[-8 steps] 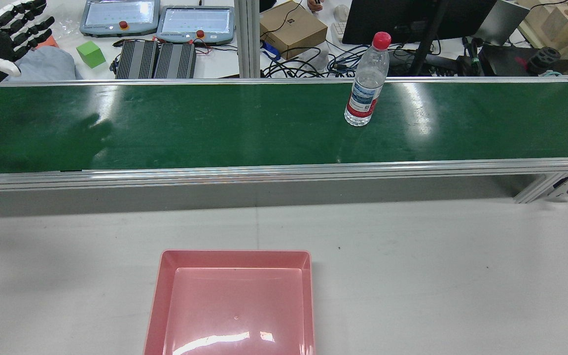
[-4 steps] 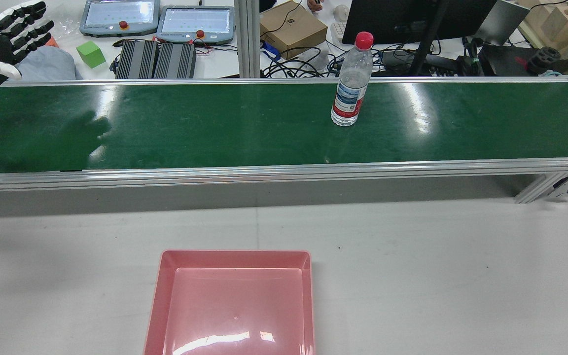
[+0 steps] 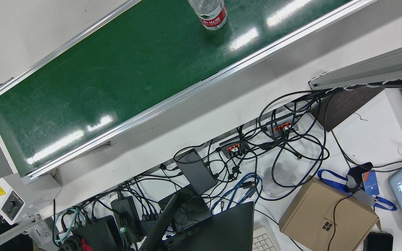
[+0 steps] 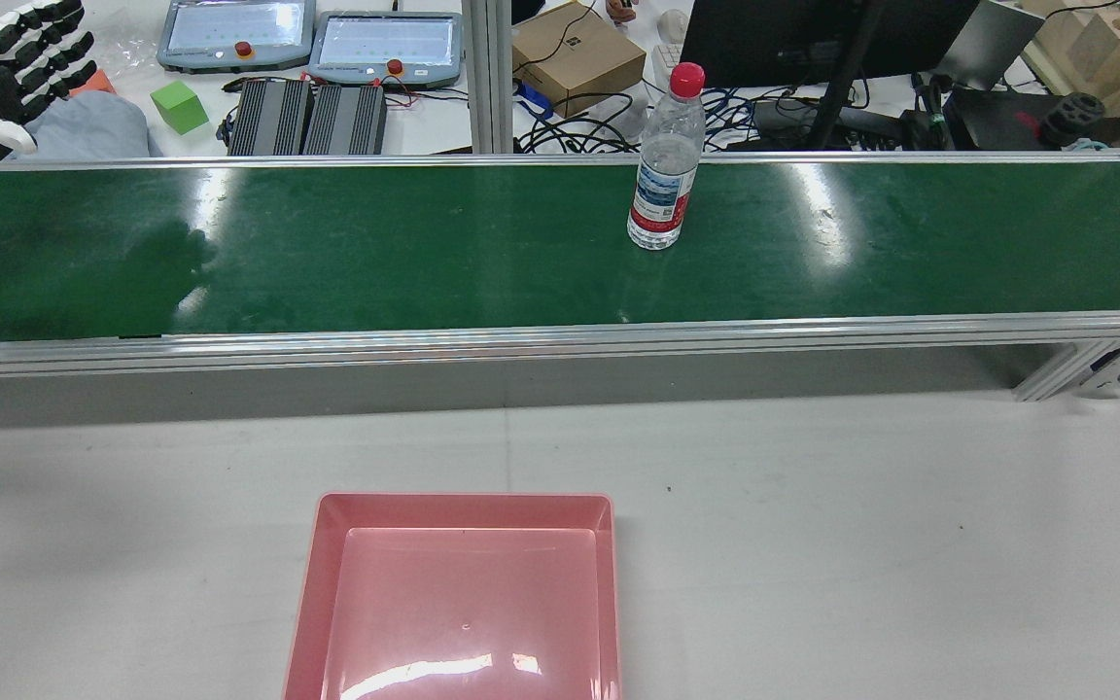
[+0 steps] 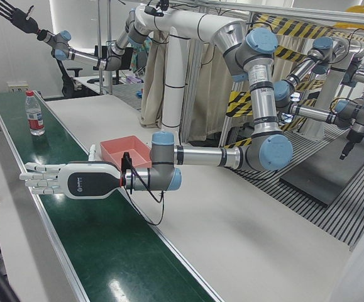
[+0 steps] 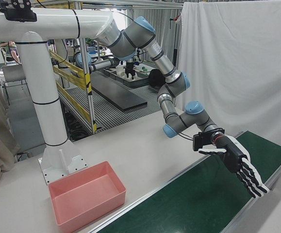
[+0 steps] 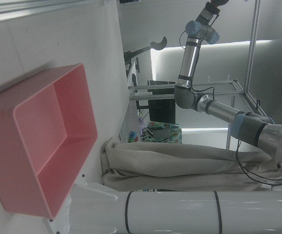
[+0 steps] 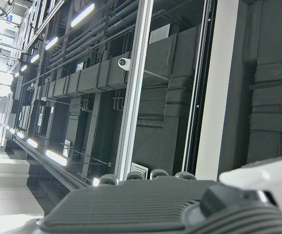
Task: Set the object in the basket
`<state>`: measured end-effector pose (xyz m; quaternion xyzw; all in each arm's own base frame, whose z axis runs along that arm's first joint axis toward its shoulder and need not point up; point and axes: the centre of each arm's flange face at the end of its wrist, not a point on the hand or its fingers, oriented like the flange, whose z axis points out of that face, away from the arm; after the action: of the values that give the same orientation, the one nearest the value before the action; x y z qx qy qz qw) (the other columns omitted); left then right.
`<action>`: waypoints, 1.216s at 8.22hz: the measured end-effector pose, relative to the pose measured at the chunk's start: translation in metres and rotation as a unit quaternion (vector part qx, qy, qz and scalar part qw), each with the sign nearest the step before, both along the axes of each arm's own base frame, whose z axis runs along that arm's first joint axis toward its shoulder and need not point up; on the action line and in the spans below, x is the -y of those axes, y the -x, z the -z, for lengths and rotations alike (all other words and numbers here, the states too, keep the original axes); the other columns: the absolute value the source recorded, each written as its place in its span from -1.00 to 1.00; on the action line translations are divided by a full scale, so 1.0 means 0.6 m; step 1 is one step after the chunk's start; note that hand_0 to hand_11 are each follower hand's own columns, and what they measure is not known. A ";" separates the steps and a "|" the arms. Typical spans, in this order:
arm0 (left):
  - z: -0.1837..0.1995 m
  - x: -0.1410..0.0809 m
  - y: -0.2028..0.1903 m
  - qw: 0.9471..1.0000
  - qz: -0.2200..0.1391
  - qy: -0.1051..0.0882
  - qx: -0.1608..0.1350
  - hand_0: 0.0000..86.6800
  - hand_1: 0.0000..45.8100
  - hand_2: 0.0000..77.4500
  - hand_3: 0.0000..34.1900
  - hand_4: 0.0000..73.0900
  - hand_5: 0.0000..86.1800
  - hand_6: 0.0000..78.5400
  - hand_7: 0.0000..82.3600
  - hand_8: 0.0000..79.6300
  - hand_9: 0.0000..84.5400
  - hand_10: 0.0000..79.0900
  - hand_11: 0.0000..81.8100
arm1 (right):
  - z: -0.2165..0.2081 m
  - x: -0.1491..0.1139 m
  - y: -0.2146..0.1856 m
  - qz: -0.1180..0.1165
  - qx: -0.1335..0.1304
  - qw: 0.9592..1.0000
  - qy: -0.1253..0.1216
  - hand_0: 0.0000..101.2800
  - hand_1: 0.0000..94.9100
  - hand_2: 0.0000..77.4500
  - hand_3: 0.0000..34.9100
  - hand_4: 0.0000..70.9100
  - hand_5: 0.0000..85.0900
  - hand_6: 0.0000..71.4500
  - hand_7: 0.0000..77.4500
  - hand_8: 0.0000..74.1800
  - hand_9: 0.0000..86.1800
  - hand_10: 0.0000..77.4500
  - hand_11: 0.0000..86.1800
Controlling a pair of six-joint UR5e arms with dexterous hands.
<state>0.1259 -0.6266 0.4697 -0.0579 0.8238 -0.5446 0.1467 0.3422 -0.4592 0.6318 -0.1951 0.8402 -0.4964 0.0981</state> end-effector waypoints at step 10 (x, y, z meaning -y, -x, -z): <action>-0.002 0.002 0.019 1.000 0.005 -0.001 -0.011 0.36 -0.62 -1.00 -0.99 -0.88 -0.66 -0.90 -0.99 -0.82 -0.83 -0.90 -0.83 | 0.000 0.000 0.000 0.000 0.000 1.000 0.000 -0.99 -1.00 -0.97 -0.99 -0.98 -1.00 -1.00 -0.99 -1.00 -1.00 -0.99 -1.00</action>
<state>0.1147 -0.6276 0.4710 -0.0597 0.8264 -0.5435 0.1349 0.3419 -0.4594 0.6318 -0.1949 0.8402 -0.4964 0.0980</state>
